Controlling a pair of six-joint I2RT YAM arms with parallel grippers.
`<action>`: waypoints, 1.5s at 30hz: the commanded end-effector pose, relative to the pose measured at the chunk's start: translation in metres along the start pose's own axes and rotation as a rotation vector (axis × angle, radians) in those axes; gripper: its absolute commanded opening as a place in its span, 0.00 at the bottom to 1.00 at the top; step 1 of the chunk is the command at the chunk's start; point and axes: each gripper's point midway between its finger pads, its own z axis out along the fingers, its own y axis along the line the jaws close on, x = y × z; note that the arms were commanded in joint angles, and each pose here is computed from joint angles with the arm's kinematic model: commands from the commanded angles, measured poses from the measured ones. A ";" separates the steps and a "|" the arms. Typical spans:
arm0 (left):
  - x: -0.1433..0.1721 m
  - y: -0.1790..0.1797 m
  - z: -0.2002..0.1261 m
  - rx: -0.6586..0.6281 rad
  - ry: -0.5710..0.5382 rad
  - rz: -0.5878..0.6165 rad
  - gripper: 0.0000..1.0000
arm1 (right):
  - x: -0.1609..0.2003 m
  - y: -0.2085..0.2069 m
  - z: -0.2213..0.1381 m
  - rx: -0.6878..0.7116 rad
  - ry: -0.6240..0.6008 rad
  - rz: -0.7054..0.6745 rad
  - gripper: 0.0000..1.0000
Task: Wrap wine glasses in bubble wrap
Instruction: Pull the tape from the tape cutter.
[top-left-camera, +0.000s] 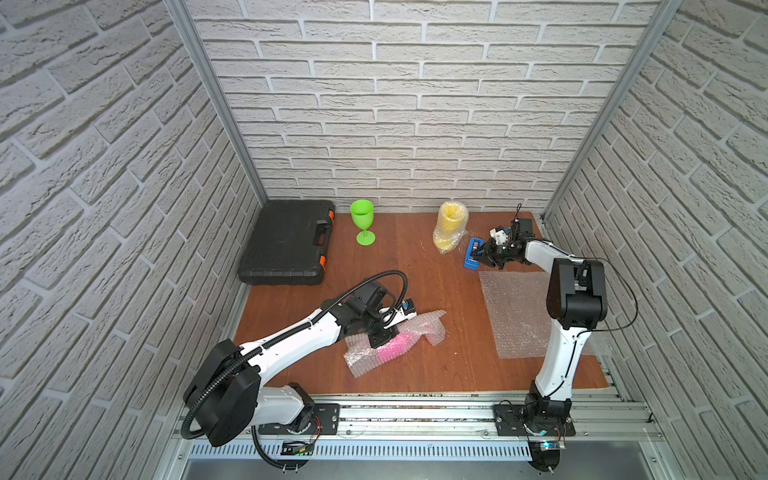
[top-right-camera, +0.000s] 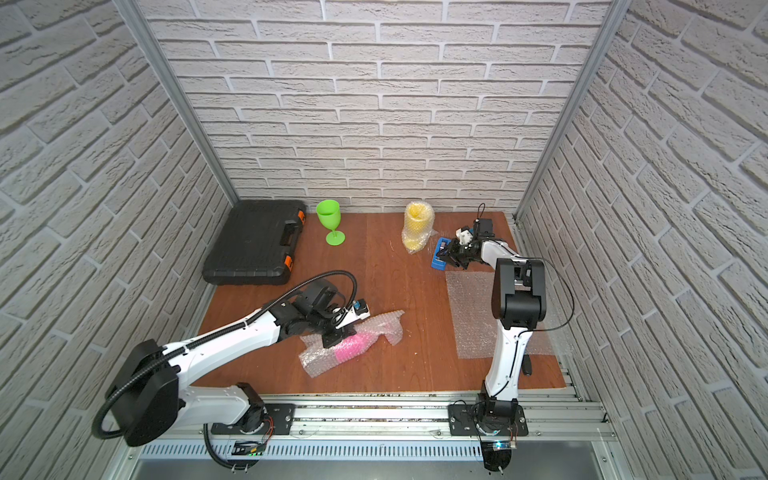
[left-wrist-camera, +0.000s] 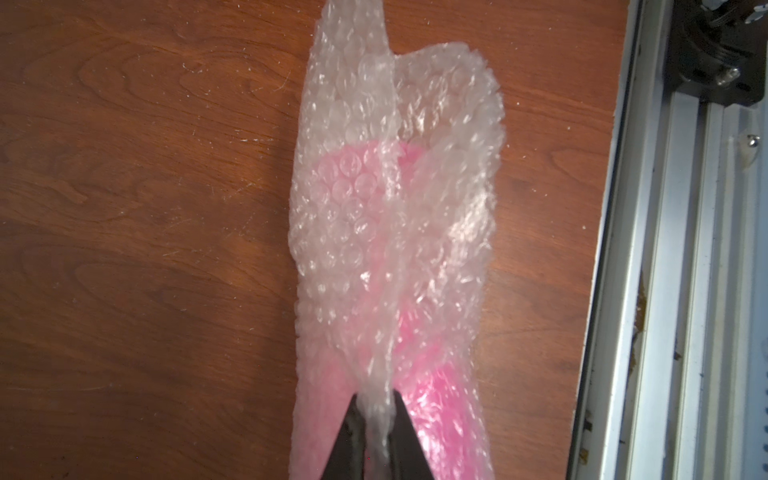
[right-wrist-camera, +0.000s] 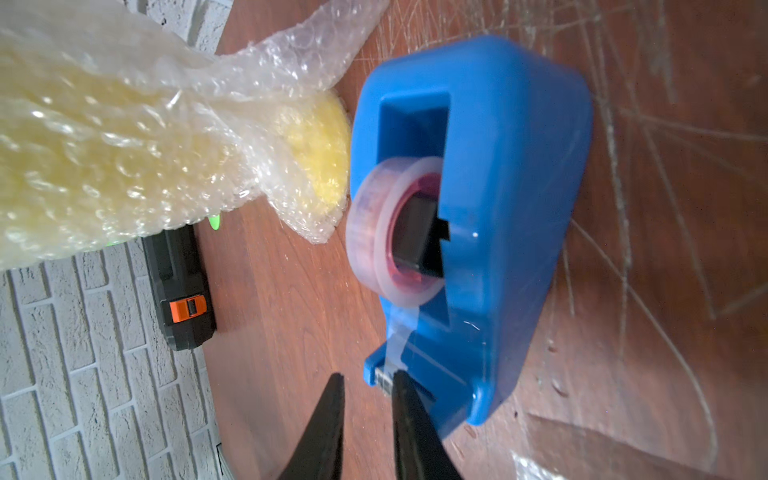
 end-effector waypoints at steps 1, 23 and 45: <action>0.006 -0.004 -0.002 -0.002 0.016 -0.002 0.12 | 0.001 -0.007 0.009 -0.014 0.020 0.033 0.21; 0.009 -0.003 -0.001 -0.006 0.026 -0.012 0.12 | -0.008 0.025 -0.013 -0.076 -0.051 -0.006 0.03; 0.014 -0.004 0.004 0.007 0.045 -0.020 0.12 | -0.010 -0.004 -0.014 0.064 -0.049 -0.003 0.31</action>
